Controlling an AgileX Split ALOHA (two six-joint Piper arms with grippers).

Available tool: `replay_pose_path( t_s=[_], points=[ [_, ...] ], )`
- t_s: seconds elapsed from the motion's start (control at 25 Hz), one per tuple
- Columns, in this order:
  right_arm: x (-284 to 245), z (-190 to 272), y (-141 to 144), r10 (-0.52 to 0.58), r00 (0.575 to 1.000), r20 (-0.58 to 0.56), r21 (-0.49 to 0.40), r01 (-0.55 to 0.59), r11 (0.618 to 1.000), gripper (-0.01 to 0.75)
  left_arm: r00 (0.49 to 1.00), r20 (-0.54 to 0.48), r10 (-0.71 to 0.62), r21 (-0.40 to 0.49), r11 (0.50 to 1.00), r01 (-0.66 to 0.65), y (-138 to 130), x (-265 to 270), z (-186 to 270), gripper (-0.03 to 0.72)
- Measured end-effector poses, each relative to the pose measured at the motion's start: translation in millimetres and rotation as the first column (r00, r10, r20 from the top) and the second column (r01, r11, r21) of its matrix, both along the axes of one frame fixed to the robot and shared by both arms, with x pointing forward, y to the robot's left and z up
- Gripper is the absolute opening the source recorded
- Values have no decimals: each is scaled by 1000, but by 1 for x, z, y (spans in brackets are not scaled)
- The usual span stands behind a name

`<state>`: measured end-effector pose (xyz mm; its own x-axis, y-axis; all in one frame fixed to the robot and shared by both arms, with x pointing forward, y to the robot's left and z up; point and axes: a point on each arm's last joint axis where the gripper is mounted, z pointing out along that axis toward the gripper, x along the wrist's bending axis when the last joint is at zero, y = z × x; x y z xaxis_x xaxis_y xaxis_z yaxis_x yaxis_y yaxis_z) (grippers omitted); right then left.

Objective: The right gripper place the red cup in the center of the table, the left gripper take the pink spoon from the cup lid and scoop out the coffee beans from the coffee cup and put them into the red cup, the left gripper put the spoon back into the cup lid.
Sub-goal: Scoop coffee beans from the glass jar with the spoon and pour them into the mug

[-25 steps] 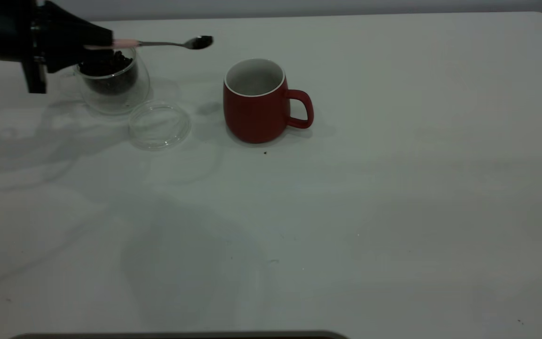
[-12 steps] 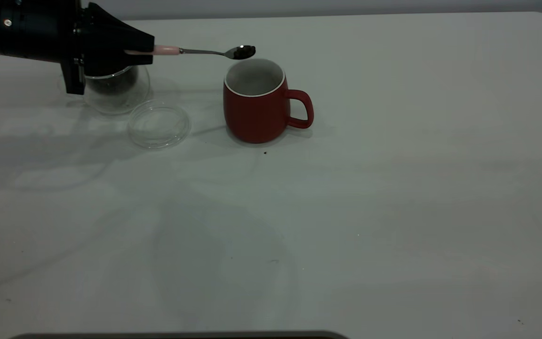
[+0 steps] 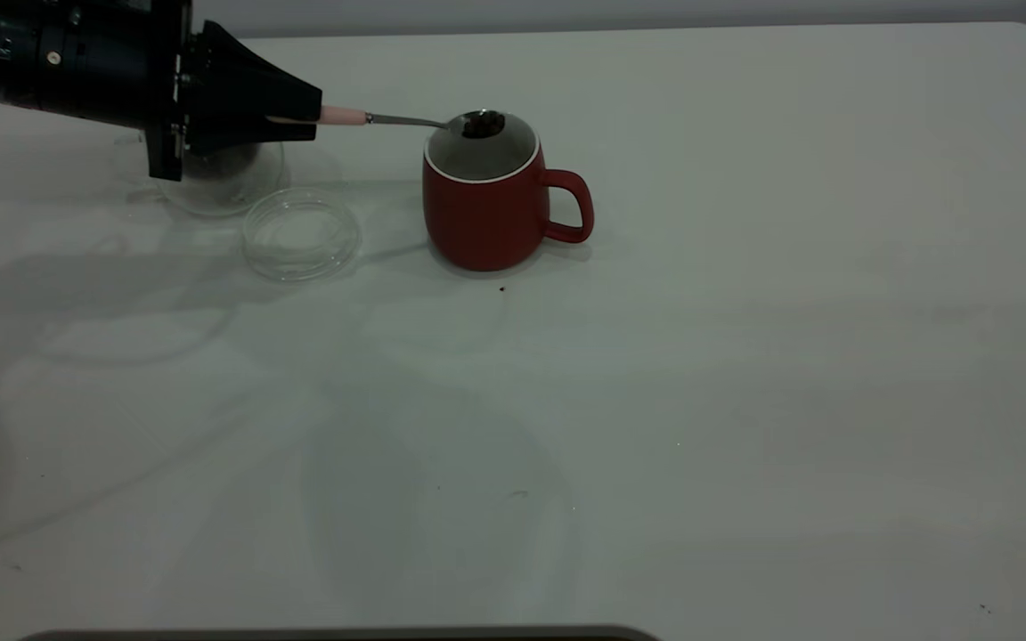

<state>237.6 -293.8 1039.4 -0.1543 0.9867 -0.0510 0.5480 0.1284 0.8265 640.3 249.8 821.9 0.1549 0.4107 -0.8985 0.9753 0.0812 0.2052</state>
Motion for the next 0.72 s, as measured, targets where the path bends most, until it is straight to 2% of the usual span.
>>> replay_pose_path(
  t_s=[0.2,0.36,0.6,0.72],
  points=[
    [0,0,0,0,1000,0,0,0,1000,590,991,126,-35,57,998,28,2,2,-3,124],
    [0,0,0,0,1000,0,0,0,1000,590,956,270,-112,96,991,89,-2,2,-3,124],
    [0,0,0,0,1000,0,0,0,1000,590,842,485,-236,176,970,170,-3,2,-3,124],
    [0,0,0,0,1000,0,0,0,1000,590,805,540,-245,188,968,168,-3,4,-1,124]
  ],
)
